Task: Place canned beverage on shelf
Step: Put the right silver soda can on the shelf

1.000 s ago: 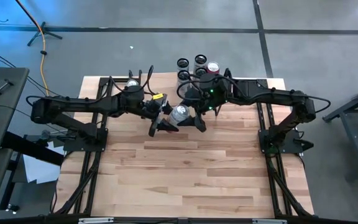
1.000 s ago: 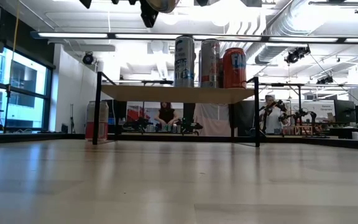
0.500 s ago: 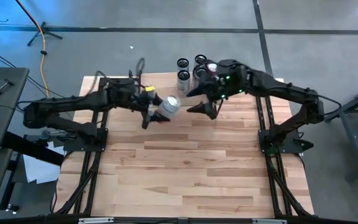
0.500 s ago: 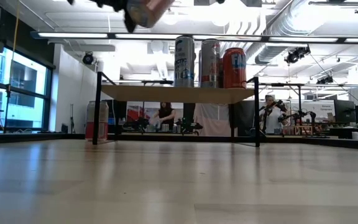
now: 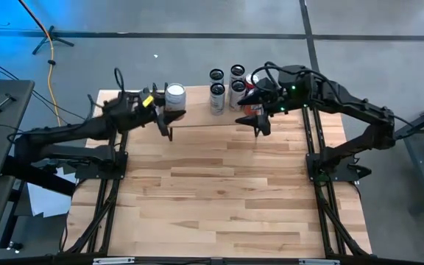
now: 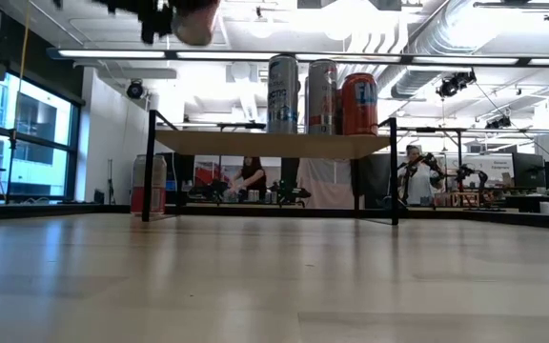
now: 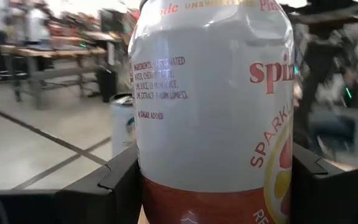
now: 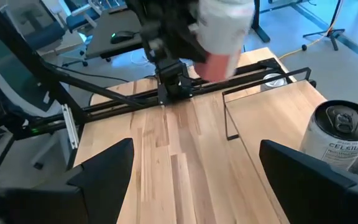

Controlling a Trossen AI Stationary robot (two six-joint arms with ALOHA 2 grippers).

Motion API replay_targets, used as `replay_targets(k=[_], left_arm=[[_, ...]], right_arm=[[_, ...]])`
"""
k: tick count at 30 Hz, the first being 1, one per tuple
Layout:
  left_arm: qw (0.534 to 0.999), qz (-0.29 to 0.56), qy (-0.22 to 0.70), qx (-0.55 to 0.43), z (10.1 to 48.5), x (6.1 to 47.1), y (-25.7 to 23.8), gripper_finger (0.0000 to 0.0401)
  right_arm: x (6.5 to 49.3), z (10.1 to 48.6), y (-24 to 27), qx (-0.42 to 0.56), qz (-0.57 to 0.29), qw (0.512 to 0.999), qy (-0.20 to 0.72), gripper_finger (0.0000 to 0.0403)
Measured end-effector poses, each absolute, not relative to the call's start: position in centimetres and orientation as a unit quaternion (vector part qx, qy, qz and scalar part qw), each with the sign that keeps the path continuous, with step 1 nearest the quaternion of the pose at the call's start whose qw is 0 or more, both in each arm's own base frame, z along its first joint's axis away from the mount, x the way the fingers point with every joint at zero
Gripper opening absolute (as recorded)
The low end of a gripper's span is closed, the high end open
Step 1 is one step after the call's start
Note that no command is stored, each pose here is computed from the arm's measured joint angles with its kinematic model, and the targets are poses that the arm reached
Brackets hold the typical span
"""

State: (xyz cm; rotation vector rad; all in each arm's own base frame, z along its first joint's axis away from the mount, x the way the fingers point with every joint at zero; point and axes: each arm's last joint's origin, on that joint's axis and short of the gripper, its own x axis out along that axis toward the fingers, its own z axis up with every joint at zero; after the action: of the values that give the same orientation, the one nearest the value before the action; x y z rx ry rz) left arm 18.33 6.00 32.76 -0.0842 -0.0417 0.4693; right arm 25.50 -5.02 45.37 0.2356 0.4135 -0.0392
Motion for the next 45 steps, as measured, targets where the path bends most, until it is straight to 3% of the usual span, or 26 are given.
replay_targets(k=[6,15,22,31,39,45], left_arm=[[0.947,0.295,-0.094,-0.089,28.0,19.5,6.3,0.0228],[0.915,0.401,-0.019,-0.042,25.8,23.4,5.2,0.0228],[0.850,0.524,0.001,-0.062,22.9,25.0,5.0,0.0228],[0.833,0.550,-0.007,-0.069,20.3,26.9,5.3,0.0228],[0.835,0.549,0.015,-0.041,19.9,27.1,5.2,0.0286],[0.851,0.523,0.023,-0.038,19.8,27.2,4.9,0.0295]], right_arm=[[25.3,45.5,-5.0,0.126,-0.023,0.971,0.203,0.0335],[25.3,45.5,-5.1,0.126,-0.048,0.971,0.199,0.0335],[25.4,45.5,-5.1,0.128,-0.048,0.970,0.199,0.0335],[25.4,45.5,-5.1,0.145,-0.052,0.968,0.199,0.0335],[25.4,45.5,-5.0,0.149,-0.050,0.967,0.199,0.0335],[25.4,45.5,-5.1,0.144,-0.049,0.968,0.199,0.0334]])
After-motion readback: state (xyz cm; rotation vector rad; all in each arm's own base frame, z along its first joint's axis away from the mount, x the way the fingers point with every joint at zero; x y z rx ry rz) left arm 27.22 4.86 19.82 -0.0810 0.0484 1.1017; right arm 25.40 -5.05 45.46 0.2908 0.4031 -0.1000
